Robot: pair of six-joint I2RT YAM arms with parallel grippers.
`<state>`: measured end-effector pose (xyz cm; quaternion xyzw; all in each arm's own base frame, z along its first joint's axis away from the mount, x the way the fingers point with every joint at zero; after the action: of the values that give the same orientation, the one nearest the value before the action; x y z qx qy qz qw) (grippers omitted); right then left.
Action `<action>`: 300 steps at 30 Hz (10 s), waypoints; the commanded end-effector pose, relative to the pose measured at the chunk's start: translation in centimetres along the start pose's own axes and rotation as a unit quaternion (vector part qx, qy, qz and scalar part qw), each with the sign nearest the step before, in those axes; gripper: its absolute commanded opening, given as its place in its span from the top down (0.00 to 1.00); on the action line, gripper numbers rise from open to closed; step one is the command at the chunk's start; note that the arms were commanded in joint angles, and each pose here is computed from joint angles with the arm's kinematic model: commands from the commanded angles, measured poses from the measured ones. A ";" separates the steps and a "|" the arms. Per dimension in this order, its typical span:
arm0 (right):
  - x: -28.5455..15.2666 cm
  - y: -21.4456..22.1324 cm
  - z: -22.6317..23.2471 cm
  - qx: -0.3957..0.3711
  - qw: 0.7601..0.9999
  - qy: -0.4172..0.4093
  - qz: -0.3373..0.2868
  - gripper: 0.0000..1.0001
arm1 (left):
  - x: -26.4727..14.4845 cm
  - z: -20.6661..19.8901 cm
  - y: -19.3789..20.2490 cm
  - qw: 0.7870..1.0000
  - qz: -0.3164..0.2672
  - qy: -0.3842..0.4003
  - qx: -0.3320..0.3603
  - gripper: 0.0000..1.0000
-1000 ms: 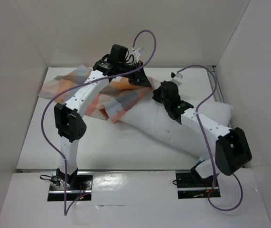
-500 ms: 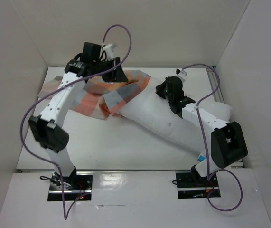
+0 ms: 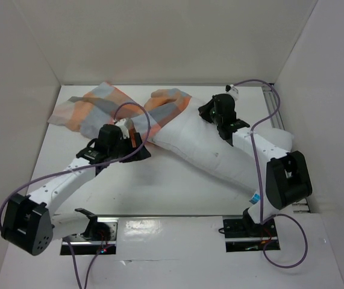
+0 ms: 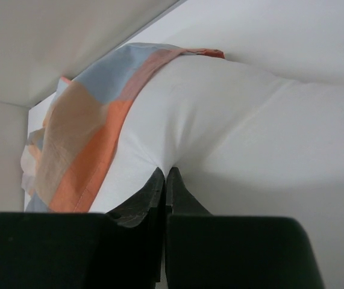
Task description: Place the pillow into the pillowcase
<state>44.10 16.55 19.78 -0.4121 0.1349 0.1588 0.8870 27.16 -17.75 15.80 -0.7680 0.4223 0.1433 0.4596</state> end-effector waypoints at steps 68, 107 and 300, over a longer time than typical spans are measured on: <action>0.1 -2.2 4.4 -0.143 0.986 -0.062 0.052 0.23 | 6.1 4.5 -5.7 0.971 -0.156 -0.117 -0.137 1.00; -9.3 4.0 4.1 -0.399 0.908 -0.020 0.125 0.00 | 9.3 6.4 -0.2 0.983 -0.158 -0.058 -0.073 0.30; -15.5 14.8 2.7 -0.366 0.919 -0.108 0.101 0.76 | 6.9 -11.8 -19.0 0.982 0.054 0.167 0.063 1.00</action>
<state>24.33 25.32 16.05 -0.6713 0.0146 0.3444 0.6561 46.32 -23.83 20.51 -0.7068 0.5172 0.1529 0.4578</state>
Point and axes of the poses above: each gripper's point midway between its finger pads, its own x axis out along the fingers, its own z axis along the line the jaws close on, y = z × x, the point moved 1 cm from there along -x, back along the fingers
